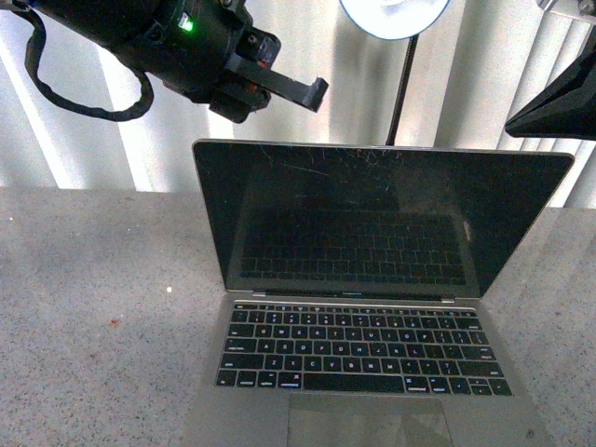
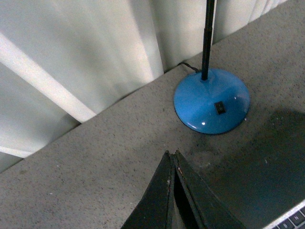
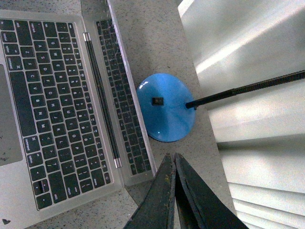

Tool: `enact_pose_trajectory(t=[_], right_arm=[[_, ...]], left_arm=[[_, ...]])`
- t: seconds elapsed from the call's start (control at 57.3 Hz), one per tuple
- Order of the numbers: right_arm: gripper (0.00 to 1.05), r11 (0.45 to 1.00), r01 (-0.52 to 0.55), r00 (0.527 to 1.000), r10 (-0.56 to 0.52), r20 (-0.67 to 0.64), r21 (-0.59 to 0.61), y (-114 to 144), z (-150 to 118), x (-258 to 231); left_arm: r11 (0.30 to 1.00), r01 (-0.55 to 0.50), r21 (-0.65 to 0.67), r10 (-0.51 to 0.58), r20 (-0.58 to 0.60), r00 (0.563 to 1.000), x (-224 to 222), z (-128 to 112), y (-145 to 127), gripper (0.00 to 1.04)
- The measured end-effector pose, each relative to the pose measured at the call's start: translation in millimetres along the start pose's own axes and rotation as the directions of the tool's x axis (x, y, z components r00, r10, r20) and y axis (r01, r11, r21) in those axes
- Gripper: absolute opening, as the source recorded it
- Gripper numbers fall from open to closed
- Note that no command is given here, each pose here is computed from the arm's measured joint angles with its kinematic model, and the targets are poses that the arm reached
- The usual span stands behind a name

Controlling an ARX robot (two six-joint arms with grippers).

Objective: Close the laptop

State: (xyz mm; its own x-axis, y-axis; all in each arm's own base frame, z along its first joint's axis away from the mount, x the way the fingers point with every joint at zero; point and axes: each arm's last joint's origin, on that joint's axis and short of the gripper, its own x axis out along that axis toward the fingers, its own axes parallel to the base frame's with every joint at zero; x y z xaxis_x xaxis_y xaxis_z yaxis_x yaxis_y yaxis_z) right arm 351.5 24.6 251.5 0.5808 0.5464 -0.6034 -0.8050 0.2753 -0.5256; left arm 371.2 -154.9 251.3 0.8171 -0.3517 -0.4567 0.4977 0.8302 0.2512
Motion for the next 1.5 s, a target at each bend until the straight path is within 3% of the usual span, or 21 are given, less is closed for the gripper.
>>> enact_pose_trajectory(t=[0.454,1.502], right_arm=[[0.03,0.998,-0.042,0.999,0.042,-0.005,-0.042,-3,8,20],[0.03,0.990,-0.130,0.991,0.128,-0.032,-0.047,15,5,26]], left_arm=[[0.998,0.055,0.006,-0.054,-0.071,0.996,4,-8,-9,0.04],[0.992,0.127,0.020,-0.124,-0.110,0.986,-1,-18,-17,0.04]])
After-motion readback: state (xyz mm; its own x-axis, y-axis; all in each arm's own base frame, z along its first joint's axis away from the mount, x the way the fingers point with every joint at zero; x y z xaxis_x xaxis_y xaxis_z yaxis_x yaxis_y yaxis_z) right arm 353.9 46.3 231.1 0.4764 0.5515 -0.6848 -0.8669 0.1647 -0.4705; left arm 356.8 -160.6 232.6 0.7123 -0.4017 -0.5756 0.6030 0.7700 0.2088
